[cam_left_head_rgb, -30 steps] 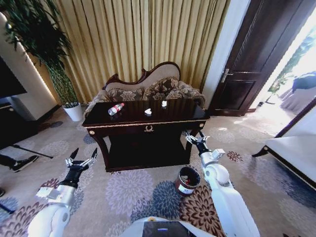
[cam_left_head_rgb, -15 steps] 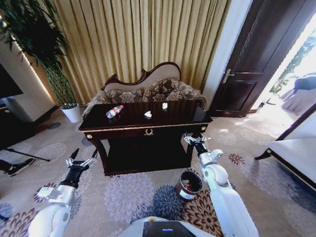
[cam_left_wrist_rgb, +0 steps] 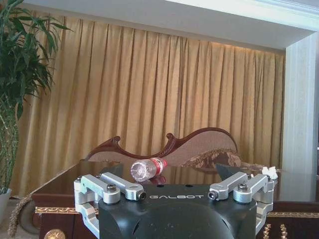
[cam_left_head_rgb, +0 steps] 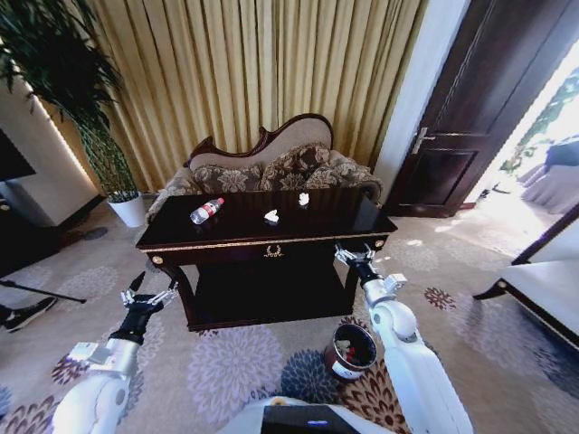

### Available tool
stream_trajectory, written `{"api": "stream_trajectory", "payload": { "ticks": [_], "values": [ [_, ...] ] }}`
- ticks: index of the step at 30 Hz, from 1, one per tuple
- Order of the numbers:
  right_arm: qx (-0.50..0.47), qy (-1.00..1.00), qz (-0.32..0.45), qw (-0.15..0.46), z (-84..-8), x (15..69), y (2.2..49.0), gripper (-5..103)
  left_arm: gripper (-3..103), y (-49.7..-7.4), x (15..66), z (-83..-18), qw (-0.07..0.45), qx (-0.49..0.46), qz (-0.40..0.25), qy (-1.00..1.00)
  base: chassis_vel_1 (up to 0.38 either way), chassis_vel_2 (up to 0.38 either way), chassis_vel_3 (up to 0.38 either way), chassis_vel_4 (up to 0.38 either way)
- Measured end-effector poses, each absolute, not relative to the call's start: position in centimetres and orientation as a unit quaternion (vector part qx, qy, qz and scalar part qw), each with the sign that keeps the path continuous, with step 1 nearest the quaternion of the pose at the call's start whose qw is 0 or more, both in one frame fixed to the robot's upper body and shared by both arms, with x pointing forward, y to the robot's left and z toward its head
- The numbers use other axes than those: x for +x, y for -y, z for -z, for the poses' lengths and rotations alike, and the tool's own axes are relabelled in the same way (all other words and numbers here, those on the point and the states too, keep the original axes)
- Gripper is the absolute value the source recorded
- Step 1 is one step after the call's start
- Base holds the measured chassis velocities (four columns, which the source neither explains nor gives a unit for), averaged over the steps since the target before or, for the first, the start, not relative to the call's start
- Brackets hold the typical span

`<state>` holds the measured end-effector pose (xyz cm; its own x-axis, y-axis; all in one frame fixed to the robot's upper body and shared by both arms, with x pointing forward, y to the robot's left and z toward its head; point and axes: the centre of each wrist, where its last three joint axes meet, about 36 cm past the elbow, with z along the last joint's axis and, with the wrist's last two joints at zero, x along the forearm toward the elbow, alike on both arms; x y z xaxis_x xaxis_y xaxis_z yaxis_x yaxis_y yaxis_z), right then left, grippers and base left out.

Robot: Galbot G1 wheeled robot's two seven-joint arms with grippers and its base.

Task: Move to the front of the table and place the trash on the table into the trash bin.

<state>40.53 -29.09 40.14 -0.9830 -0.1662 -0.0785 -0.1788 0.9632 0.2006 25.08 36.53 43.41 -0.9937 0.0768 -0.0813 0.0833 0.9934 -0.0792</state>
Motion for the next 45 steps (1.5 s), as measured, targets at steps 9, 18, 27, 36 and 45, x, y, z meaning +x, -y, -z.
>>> {"api": "stream_trajectory", "payload": {
  "ticks": [9, 18, 27, 36, 45],
  "values": [
    [-0.091, -0.990, -0.101, 0.031, -40.2, 40.3, 28.9, 100, 100, -36.5, 25.2, -43.4, 0.039, 0.042, 0.041, -0.997, -0.096, 0.109, 0.099, -0.107],
    [-0.094, -0.990, -0.101, 0.033, -40.6, 40.1, 28.7, 100, 100, -36.4, 25.1, -43.4, 0.039, 0.041, 0.041, -0.998, -0.128, 0.111, 0.132, -0.094],
    [-0.096, -0.990, -0.100, 0.034, -40.8, 39.9, 28.6, 100, 100, -36.4, 24.9, -43.4, 0.039, 0.041, 0.042, -0.998, -0.098, 0.102, 0.096, -0.102],
    [-0.096, -0.990, -0.097, 0.032, -40.7, 39.6, 28.3, 100, 100, -36.4, 24.9, -43.3, 0.039, 0.041, 0.042, -0.998, -0.102, 0.114, 0.109, -0.112],
    [-0.104, -0.989, -0.096, 0.032, -41.2, 40.0, 28.0, 100, 100, -36.4, 24.8, -43.8, 0.032, 0.035, 0.033, -0.998, -0.019, 0.010, 0.014, -0.018]
  ]
}}
